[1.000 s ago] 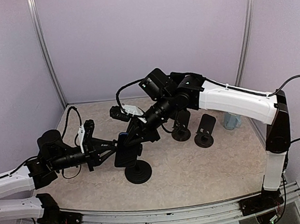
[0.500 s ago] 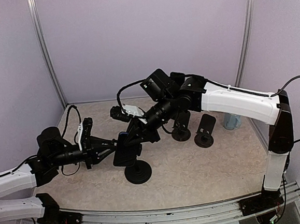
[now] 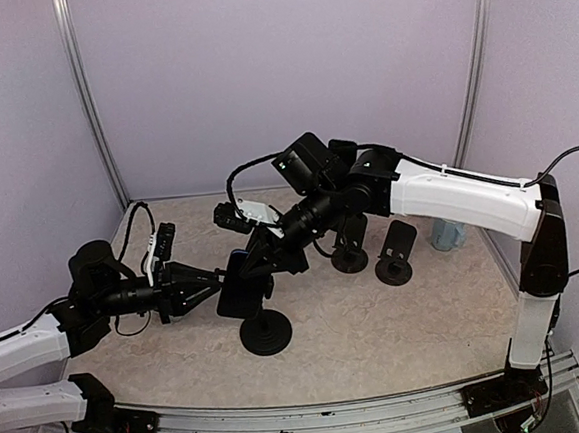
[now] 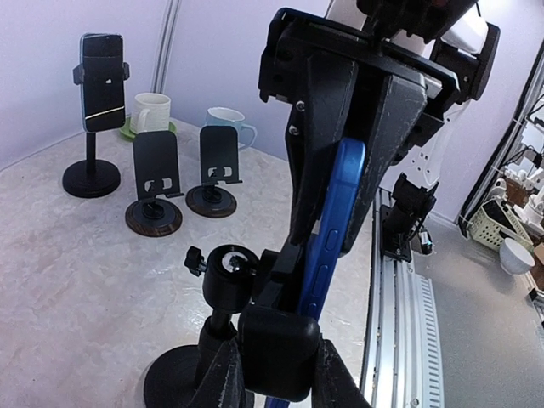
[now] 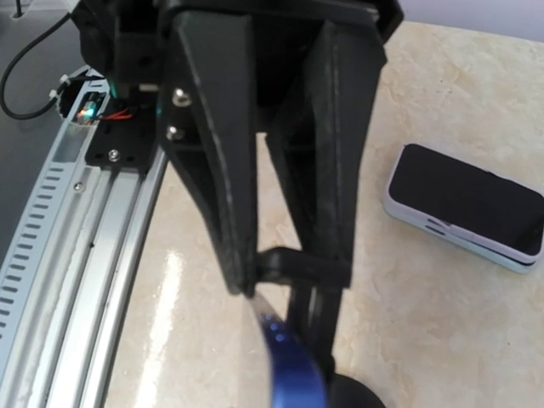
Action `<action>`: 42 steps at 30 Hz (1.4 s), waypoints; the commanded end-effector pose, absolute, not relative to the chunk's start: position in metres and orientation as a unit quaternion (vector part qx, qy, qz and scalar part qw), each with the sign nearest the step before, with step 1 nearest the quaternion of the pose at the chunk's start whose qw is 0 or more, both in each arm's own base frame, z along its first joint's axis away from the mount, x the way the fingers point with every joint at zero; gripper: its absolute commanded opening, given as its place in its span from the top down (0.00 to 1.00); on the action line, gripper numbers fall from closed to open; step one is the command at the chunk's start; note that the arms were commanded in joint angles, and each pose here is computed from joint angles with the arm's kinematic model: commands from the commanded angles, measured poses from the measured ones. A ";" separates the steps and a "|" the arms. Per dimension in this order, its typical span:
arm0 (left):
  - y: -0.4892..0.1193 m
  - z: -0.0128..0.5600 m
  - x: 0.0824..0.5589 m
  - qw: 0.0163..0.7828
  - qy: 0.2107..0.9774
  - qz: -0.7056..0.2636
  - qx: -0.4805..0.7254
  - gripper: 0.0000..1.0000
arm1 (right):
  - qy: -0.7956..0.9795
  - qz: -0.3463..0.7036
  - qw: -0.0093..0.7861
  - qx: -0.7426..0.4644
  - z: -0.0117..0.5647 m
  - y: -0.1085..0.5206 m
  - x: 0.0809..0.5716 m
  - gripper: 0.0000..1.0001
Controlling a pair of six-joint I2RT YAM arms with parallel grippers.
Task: Place the phone on the phone stand
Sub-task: Install the phone on the phone stand.
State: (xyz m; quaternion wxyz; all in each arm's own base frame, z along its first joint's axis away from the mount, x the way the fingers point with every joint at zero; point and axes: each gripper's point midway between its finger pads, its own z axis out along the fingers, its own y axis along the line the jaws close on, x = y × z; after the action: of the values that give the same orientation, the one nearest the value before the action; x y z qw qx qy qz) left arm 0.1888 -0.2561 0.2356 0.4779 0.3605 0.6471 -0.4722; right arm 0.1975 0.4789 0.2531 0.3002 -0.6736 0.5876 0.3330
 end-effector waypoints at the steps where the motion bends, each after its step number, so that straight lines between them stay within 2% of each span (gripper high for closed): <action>1: -0.254 0.286 0.151 0.474 0.559 -0.554 0.396 0.96 | 0.749 0.086 0.160 -0.637 0.150 0.356 0.265 1.00; 12: -0.270 0.271 0.157 0.494 0.597 -0.487 0.402 0.94 | 0.735 0.114 0.148 -0.652 0.153 0.381 0.253 1.00; 23: -0.276 0.261 0.164 0.496 0.611 -0.472 0.398 0.89 | 0.702 0.150 0.150 -0.680 0.164 0.407 0.230 1.00; 30: -0.275 0.255 0.163 0.493 0.613 -0.474 0.397 0.80 | 0.703 0.151 0.150 -0.679 0.165 0.413 0.232 1.00; 39: -0.275 0.248 0.163 0.490 0.614 -0.479 0.392 0.73 | 0.695 0.154 0.148 -0.687 0.165 0.423 0.227 1.00; 42: -0.276 0.246 0.164 0.488 0.616 -0.480 0.391 0.65 | 0.692 0.154 0.148 -0.690 0.165 0.427 0.225 1.00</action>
State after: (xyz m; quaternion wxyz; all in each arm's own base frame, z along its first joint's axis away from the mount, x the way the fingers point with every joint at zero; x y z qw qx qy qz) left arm 0.1783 -0.2714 0.2322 0.4863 0.3744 0.6509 -0.4468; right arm 0.1924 0.4779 0.2489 0.2486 -0.6929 0.6072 0.2988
